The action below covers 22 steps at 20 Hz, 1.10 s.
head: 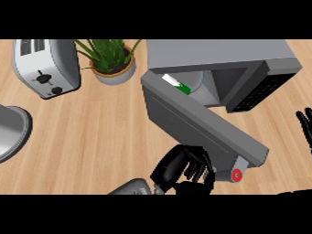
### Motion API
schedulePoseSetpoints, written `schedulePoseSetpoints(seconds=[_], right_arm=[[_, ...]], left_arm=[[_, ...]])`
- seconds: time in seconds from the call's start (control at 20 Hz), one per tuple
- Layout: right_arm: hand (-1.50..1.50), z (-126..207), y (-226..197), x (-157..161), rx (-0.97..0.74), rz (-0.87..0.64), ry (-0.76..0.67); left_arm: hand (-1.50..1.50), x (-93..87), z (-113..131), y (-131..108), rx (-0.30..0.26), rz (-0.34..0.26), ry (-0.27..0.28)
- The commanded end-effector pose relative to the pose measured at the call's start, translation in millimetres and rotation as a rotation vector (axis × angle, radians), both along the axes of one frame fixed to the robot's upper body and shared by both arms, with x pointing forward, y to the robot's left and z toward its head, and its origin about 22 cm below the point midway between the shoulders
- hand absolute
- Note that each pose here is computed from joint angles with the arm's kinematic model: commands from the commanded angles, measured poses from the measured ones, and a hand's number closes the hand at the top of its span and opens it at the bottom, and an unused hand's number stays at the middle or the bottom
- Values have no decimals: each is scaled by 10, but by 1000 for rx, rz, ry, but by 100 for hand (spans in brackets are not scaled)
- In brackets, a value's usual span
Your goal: Pick up the milk, place it into the microwave and close the microwave
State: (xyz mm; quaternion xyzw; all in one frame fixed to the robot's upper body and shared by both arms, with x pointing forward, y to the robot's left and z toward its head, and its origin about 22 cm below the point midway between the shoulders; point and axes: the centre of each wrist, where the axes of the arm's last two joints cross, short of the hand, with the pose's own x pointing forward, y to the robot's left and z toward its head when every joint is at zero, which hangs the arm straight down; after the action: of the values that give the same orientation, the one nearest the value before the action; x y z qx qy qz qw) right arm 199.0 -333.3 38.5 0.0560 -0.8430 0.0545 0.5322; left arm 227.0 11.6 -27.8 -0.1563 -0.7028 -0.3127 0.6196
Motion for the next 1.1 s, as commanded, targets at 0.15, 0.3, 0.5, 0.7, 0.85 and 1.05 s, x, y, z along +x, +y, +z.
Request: schedulePoseSetpoints(seconds=[0.15,0.3,0.5,0.7,0.85,1.05], right_arm=[[-150,324,65,98,13,168,-53],[-150,384,38,105,-20,233,-50],[-150,529,81,137,-27,293,-64],[-150,574,111,132,-5,328,-79],[-150,661,135,154,5,352,-96],[-150,688,164,147,28,384,-83]], left_arm=[[150,222,227,-142,-100,108,-65],[150,298,322,-180,-135,144,-92],[150,500,481,-224,-135,189,-88],[150,763,572,-180,-146,287,-80],[150,880,655,-191,-146,327,-62],[150,1058,808,-160,-220,396,-50]])
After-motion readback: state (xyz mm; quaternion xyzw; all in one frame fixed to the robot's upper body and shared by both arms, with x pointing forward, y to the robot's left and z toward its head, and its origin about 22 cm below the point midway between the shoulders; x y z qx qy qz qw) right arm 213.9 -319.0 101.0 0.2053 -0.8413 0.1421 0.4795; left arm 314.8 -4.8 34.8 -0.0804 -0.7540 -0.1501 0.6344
